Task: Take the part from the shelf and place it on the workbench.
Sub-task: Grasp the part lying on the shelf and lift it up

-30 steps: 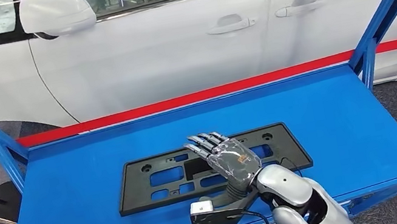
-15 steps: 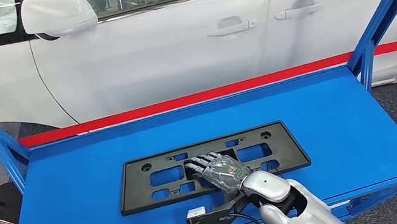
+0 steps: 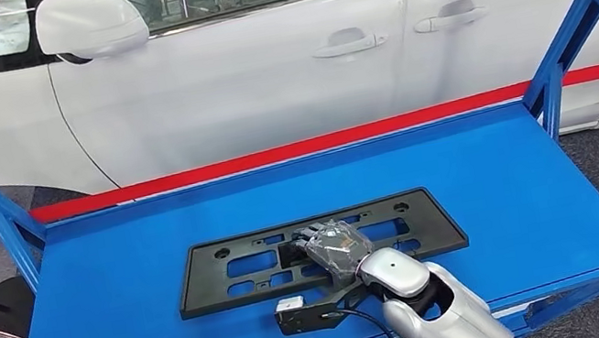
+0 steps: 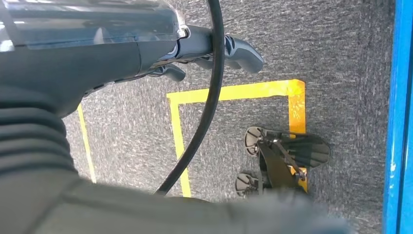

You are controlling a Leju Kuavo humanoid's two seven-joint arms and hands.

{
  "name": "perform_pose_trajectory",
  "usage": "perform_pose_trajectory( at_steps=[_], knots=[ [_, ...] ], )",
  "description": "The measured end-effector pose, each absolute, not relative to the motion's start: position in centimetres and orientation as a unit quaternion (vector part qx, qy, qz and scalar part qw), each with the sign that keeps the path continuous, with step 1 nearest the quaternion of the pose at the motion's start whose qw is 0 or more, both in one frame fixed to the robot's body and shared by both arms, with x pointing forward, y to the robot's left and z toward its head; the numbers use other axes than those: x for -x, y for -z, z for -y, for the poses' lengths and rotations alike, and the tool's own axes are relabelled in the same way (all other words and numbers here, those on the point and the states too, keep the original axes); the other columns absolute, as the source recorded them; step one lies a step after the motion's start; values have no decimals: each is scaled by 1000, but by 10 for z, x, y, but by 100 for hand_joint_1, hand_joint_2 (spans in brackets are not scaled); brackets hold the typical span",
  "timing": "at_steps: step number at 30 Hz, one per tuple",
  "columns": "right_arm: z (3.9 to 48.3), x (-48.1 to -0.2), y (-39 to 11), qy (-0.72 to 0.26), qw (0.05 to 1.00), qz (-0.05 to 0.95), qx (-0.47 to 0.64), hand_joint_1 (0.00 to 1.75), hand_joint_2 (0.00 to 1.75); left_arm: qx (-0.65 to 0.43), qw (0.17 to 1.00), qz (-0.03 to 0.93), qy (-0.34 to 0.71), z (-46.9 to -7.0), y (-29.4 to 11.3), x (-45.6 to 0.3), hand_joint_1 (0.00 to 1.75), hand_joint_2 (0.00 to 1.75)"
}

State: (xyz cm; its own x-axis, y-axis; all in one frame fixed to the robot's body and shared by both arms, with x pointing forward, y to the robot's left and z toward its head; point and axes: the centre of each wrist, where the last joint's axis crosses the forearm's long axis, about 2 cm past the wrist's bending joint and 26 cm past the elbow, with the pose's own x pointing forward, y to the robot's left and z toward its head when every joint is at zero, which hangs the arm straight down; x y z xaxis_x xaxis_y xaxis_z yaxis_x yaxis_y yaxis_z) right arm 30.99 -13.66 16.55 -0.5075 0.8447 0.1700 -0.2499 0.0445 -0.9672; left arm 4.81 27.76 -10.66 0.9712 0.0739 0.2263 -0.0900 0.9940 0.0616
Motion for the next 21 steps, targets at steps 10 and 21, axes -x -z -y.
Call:
perform_pose_trajectory(
  at_steps=[10, 21],
  knots=[
    [134, -310, -174, -629, 425, 598, 258, 175, 175, -36, 991, 117, -48, -278, 107, -48, 0, 175],
    [133, -303, -179, -605, 425, 619, 266, 175, 175, -32, 991, 118, -54, -275, 107, -47, 0, 175]
  ],
)
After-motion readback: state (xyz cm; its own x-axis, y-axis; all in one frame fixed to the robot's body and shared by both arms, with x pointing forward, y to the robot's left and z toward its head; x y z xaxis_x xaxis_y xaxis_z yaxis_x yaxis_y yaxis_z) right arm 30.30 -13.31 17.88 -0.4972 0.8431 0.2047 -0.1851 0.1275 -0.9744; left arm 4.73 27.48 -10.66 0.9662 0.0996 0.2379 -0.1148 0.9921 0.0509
